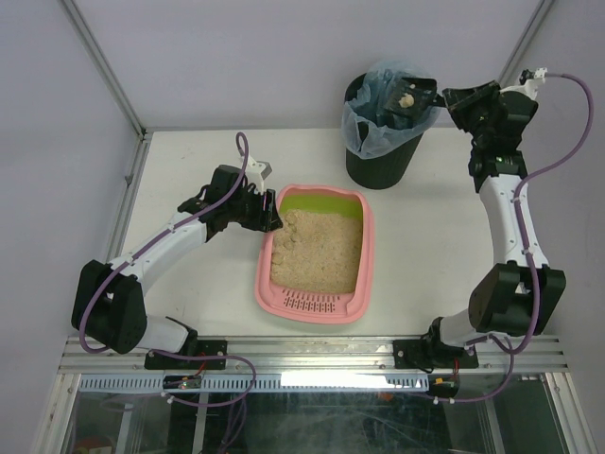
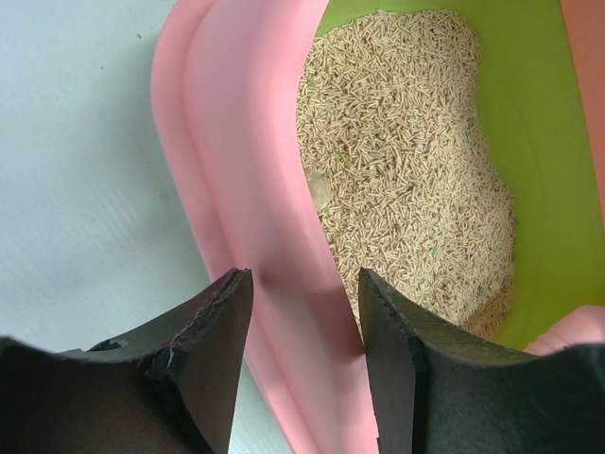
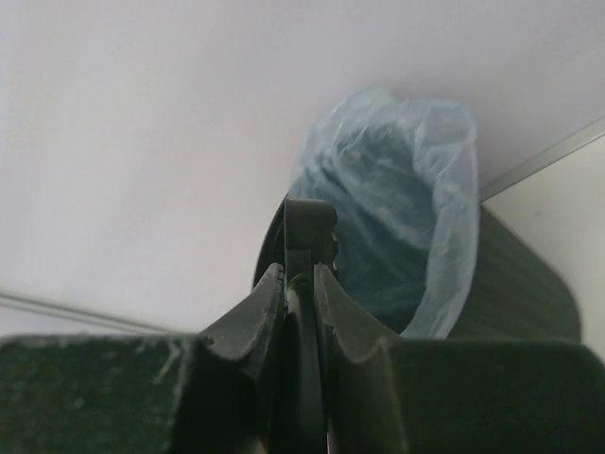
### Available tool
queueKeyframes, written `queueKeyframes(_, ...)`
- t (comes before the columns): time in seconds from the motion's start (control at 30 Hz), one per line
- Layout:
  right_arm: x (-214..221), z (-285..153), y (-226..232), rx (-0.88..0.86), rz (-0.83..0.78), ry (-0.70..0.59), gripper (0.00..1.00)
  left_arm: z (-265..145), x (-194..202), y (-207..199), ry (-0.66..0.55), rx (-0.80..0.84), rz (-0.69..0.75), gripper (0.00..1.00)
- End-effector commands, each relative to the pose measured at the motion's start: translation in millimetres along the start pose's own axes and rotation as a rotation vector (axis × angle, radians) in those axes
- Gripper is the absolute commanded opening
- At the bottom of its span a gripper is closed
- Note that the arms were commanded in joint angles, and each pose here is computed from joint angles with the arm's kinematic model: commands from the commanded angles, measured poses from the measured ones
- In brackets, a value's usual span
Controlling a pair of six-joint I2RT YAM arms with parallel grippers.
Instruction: Clean the litter box
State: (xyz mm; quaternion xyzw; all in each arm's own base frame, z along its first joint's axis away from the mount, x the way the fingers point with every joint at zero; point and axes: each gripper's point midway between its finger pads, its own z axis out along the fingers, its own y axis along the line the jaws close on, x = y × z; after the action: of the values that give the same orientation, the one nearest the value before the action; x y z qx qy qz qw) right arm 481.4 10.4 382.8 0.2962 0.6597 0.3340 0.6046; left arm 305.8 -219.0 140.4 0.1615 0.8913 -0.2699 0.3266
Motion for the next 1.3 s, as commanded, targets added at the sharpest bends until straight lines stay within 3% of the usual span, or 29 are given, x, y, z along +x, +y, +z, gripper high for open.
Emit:
queueKeyframes(0.0,-54,-9,22,0.002,-0.261,-0.2,0.0,-9,-23,-9,-0.059,0.023,0.042,0.5)
queueKeyframes(0.23,-57,-8,32,0.06,-0.516,-0.248,0.0,-8,-22,-9,-0.053,0.027,0.04,0.5)
queueKeyframes(0.53,-25,3,60,0.069,-0.9,-0.275,0.0,-8,-22,-9,-0.053,0.027,0.044,0.5)
queueKeyframes(0.87,-10,-12,99,-0.003,-1.121,-0.386,0.0,-8,-21,-8,-0.052,0.026,0.046,0.5)
queueKeyframes(1.27,-9,-21,108,-0.019,-1.197,-0.423,0.0,-7,-21,-8,-0.048,0.024,0.044,0.5)
